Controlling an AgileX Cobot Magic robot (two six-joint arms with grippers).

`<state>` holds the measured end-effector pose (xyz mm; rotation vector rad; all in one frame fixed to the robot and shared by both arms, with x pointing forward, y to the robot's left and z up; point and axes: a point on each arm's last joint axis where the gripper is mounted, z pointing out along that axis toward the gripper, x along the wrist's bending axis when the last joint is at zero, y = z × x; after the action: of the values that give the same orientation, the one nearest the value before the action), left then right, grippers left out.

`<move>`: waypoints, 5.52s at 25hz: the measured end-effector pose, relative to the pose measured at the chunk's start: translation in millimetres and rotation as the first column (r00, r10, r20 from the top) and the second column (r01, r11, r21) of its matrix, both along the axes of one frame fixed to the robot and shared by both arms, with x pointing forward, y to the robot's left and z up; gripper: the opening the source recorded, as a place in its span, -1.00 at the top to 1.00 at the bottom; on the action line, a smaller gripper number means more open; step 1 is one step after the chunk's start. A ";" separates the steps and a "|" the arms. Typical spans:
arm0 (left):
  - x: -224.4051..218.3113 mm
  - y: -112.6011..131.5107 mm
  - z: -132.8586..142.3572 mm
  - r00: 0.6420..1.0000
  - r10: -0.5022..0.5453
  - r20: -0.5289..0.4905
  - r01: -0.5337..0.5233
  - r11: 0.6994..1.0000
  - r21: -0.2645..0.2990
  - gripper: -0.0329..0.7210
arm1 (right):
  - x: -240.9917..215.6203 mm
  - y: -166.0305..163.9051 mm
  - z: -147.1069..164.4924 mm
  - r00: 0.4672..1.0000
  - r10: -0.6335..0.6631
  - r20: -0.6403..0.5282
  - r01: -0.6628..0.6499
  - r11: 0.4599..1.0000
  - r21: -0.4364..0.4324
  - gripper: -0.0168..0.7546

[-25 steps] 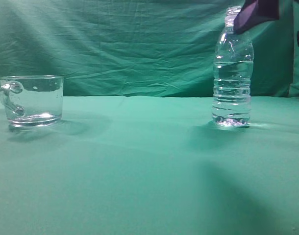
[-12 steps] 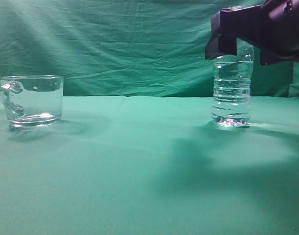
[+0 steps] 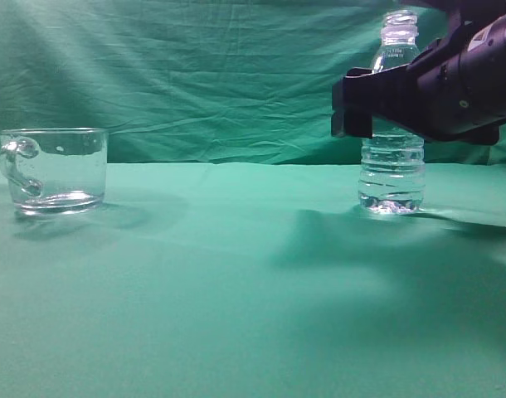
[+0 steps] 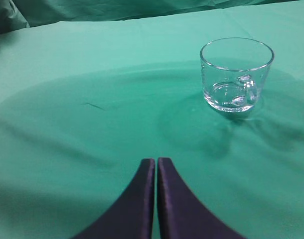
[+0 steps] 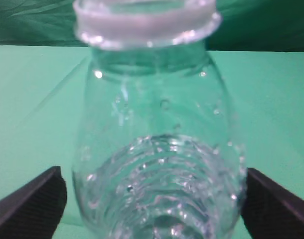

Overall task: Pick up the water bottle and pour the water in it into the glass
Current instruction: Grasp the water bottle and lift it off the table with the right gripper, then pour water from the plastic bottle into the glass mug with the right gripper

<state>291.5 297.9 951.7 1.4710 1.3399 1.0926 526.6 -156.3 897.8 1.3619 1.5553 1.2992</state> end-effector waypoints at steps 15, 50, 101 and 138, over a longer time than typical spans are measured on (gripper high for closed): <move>0.0 0.0 0.0 1.000 0.000 0.000 0.000 1.000 0.000 0.91 | 4.4 1.4 -7.0 1.000 -0.006 0.018 0.006 1.000 -0.017 -0.01; 0.0 0.0 0.0 1.000 0.000 0.000 0.000 1.000 0.000 0.91 | 47.5 90.9 132.8 0.850 0.493 -0.187 -0.510 0.678 -0.529 0.21; 0.0 0.0 0.0 1.000 0.000 0.000 0.000 1.000 0.000 0.91 | 110.0 200.6 81.9 0.640 0.751 -0.162 -0.280 0.032 -0.959 0.21; 0.0 0.0 0.0 1.000 0.000 0.000 0.000 1.000 0.000 0.91 | 113.4 196.3 82.5 0.615 0.755 -0.228 -0.104 -0.209 -0.972 0.21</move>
<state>291.5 297.9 951.7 1.4710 1.3399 1.0926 640.0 39.9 980.4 -0.6465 1.9266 0.3179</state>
